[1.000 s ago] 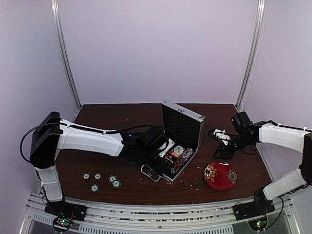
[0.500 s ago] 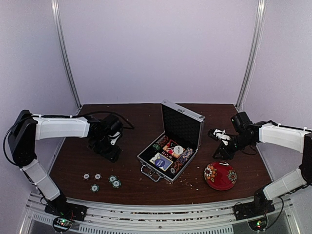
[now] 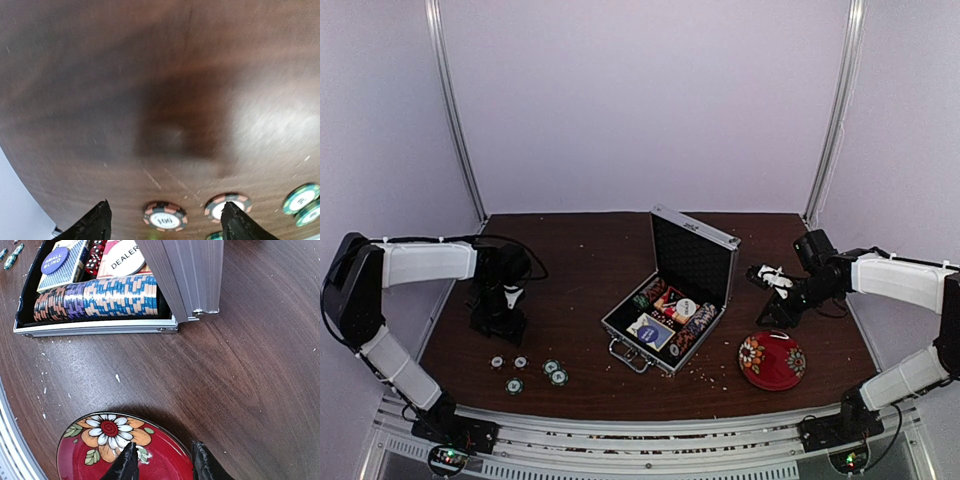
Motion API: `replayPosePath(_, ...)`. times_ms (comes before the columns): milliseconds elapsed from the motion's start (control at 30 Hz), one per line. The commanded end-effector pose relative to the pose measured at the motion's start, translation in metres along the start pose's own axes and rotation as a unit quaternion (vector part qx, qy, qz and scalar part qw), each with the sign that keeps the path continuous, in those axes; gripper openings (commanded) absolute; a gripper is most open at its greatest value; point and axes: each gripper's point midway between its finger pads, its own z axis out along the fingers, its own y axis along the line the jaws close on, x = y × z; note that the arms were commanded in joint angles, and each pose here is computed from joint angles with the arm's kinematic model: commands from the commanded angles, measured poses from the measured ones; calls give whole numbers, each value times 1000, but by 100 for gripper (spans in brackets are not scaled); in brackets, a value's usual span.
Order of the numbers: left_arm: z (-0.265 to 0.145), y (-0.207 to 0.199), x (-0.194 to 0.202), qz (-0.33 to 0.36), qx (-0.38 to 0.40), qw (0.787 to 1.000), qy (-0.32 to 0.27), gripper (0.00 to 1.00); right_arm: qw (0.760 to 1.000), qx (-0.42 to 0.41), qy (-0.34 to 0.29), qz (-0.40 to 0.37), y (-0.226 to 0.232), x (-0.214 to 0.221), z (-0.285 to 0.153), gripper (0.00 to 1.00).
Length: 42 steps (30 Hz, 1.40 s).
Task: Pack up texas hold em set
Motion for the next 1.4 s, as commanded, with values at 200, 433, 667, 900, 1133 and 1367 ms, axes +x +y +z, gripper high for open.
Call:
replayPosePath(200,7,13,29,-60,-1,997,48,72,1000,1,-10,-15,1,-10,-6,37)
replayPosePath(433,23,11,52,-70,-2,993,91,65,1000,-1,-7,-14,2,-9,-5,37)
replayPosePath(667,38,3,64,-68,14,991,117,55,1000,-2,-6,-15,2,-9,-4,37)
replayPosePath(900,32,-9,38,-66,47,994,76,41,1000,-1,-7,-16,3,-9,-4,37)
replayPosePath(1133,31,-32,-13,-36,76,996,24,39,1000,-1,-6,-16,3,-9,-4,37)
replayPosePath(1367,36,-85,-40,40,98,994,17,41,1000,0,-1,-13,2,-6,-2,37)
